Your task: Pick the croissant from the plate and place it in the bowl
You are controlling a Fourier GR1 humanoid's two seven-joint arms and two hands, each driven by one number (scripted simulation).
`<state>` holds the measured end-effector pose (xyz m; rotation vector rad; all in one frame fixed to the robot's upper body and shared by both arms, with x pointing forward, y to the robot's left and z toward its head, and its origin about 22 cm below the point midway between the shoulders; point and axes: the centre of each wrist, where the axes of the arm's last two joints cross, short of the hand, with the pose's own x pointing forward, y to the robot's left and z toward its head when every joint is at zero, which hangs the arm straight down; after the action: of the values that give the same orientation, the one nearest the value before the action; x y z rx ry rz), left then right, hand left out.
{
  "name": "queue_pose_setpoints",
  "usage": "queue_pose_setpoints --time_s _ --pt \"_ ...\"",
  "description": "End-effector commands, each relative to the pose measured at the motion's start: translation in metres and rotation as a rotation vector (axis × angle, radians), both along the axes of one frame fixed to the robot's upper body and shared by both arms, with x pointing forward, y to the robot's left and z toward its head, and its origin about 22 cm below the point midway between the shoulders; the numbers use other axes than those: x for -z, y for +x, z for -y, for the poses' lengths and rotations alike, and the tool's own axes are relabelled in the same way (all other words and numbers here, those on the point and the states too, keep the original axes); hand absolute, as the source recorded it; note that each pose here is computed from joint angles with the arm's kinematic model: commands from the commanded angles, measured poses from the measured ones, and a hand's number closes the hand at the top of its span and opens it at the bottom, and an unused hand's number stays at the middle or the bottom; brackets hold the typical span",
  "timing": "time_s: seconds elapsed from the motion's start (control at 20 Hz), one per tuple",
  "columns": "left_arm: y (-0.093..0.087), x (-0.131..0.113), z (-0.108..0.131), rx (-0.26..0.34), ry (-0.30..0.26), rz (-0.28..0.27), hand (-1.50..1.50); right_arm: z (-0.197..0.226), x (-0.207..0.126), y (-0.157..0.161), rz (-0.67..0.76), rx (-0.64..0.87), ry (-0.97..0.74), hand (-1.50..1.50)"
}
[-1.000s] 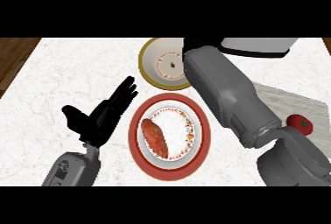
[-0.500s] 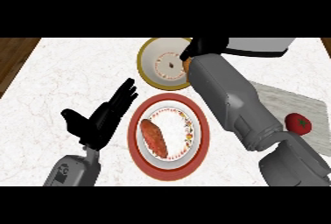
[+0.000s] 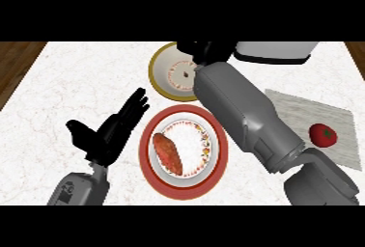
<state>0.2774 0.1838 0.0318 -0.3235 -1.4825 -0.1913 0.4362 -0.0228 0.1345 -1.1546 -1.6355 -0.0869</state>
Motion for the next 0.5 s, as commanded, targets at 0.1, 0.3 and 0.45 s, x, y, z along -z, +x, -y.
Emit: queue_pose_setpoints --time_s 0.1,0.3,0.45 --pt "0.003 0.001 -0.005 -0.007 -0.008 -0.016 0.00 -0.021 0.019 -0.030 0.227 -0.099 0.171 -1.50" --pt "-0.008 0.010 0.007 -0.010 -0.007 -0.025 0.00 -0.032 0.027 -0.045 0.266 -0.189 0.129 -1.50" --pt "0.001 0.007 0.006 0.014 0.007 -0.028 0.00 -0.036 0.038 -0.059 0.262 -0.241 0.129 -1.50"
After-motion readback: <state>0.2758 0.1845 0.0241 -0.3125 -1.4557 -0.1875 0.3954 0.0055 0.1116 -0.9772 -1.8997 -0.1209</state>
